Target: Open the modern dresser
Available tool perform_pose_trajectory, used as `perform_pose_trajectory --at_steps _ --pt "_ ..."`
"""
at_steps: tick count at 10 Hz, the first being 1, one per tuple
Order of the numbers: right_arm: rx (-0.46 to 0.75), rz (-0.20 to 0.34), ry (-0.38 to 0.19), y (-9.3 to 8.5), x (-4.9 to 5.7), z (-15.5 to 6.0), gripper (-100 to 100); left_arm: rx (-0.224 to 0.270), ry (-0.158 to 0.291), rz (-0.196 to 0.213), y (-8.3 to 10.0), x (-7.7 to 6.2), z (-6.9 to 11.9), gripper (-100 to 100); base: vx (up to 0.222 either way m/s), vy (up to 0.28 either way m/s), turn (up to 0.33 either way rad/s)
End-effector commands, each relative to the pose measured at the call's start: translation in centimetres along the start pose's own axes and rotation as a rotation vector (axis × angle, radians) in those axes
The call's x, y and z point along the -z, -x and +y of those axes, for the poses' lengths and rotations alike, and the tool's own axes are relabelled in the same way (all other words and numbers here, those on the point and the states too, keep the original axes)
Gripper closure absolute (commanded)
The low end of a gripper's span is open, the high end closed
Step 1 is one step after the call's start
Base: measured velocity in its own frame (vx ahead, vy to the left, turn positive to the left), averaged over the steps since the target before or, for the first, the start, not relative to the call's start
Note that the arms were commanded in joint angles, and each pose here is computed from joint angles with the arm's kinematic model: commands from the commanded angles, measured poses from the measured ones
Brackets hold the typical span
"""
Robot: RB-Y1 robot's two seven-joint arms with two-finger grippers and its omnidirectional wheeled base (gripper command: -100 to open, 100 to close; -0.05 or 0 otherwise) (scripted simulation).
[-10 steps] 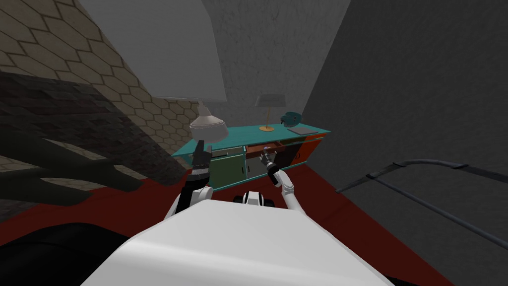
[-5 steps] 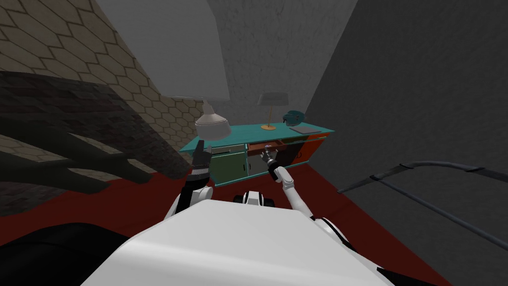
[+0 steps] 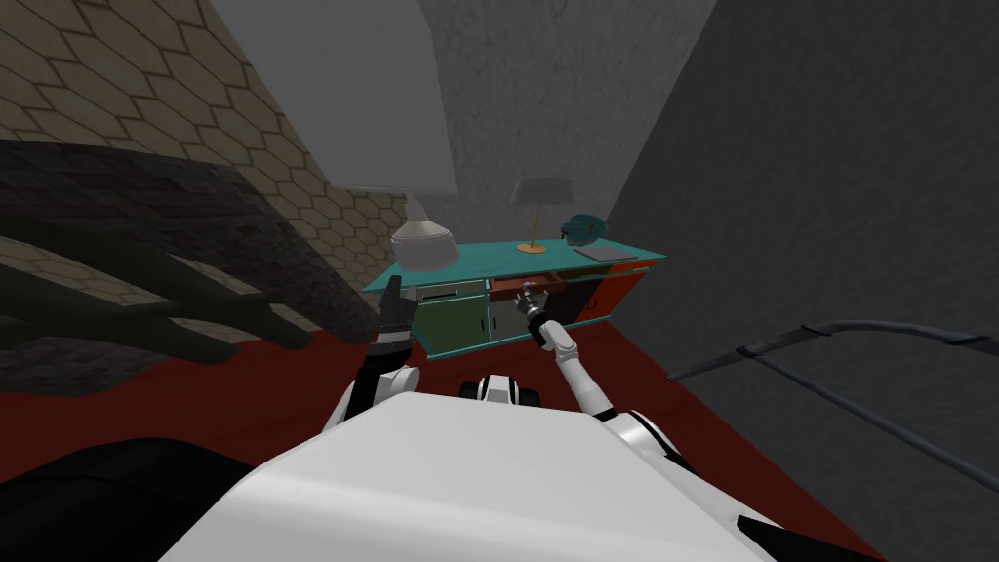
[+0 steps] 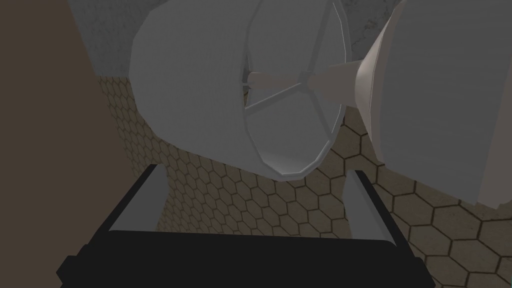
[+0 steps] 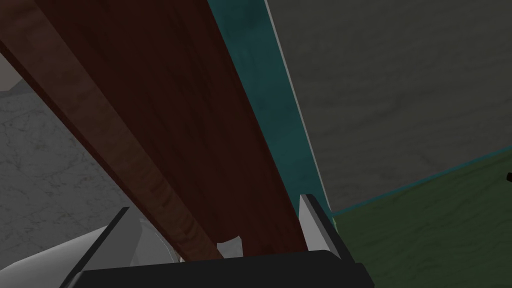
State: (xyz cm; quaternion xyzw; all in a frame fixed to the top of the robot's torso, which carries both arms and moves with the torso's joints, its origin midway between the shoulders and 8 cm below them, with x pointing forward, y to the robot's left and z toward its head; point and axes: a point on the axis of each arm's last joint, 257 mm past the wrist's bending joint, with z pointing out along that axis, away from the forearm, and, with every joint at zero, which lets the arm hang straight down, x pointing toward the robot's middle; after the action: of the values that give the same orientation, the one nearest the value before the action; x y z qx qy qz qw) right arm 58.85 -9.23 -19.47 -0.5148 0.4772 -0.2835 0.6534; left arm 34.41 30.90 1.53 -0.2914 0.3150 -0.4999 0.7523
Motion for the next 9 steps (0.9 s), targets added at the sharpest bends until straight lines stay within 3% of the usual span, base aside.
perform_pose_trajectory --at_steps 1,2,3,4,9 --pt "0.004 0.006 -0.038 -0.3 -0.9 -2.9 -100 0.0 0.0 0.0 0.0 0.0 0.0 0 -0.039 0.002 0.057" --pt "-0.001 0.006 -0.039 -0.3 -0.9 -2.9 -100 0.0 0.0 0.0 0.0 0.0 0.0 0 -0.033 -0.006 0.046" --pt "-0.006 0.017 -0.007 -0.7 -0.5 -0.9 -100 0.0 0.0 0.0 0.0 0.0 0.0 0 -0.002 0.001 0.012" --pt "-0.004 0.019 0.001 -0.9 -0.4 -0.4 0 0.0 0.0 0.0 0.0 0.0 0.0 0 0.0 0.0 0.0" --pt "-0.009 0.03 0.029 -1.4 0.2 1.1 0 0.0 0.0 0.0 0.0 0.0 0.0 0 0.0 0.0 0.0"
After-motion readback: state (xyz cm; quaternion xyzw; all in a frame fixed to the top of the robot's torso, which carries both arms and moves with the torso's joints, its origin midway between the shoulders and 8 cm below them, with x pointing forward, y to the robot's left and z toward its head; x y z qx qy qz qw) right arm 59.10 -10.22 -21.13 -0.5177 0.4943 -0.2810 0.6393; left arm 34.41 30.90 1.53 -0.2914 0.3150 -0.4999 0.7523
